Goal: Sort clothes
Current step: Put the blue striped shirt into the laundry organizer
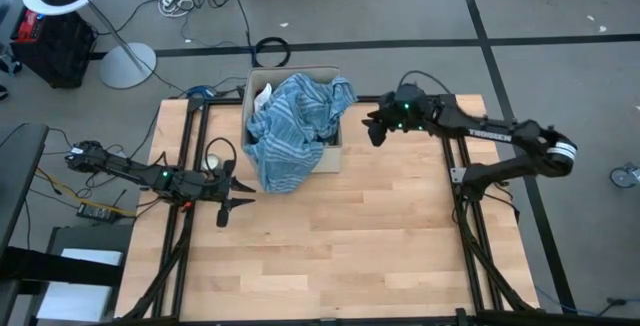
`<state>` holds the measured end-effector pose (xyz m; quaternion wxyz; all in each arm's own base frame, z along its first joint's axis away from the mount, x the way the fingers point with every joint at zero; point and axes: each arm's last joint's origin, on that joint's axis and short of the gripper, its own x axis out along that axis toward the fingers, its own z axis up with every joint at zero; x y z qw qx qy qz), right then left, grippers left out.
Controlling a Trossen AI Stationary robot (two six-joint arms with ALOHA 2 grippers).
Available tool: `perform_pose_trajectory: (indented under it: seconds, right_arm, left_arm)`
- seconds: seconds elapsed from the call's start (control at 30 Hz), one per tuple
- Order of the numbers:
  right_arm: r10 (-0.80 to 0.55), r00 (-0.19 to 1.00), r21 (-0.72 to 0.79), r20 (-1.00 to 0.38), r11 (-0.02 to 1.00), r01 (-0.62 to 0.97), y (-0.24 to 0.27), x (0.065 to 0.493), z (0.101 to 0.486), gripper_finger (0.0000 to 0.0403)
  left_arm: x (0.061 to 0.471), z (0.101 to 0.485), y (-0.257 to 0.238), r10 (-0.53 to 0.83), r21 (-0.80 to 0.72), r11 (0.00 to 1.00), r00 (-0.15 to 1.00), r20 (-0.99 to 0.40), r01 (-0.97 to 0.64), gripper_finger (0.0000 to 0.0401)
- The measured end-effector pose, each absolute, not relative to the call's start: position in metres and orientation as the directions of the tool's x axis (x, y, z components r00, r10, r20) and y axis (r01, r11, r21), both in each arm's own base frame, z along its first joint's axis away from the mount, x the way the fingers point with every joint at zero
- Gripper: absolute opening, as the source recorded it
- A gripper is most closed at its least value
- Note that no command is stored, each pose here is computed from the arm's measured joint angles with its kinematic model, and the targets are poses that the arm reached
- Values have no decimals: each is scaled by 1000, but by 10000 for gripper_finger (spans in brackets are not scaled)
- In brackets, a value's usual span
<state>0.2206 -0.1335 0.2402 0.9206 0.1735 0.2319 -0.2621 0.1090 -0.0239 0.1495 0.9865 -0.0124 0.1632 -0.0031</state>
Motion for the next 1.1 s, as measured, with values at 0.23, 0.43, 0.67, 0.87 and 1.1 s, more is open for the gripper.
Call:
perform_pose_trajectory:
  seconds: [0.23,0.43,0.67,0.87,1.1]
  right_arm:
    - [-474,794,126,-381,824,553,-157,233,201,154]
    - [-452,808,121,-378,841,528,-184,256,183,134]
    - [-502,832,73,-236,845,530,-197,271,208,18]
    - [-498,862,39,-95,863,503,-192,275,258,3]
    - [-395,896,-30,-201,917,397,-177,312,305,1]
  left_arm:
    - [109,149,-24,-27,-31,999,946,-324,18,131]
    - [109,149,-25,-33,-31,999,943,-332,24,131]
    - [109,148,-24,-32,-30,999,941,-337,23,131]
    - [108,148,-24,-30,-17,1000,939,-342,26,131]
    - [108,148,-24,-30,-16,1000,940,-341,26,131]
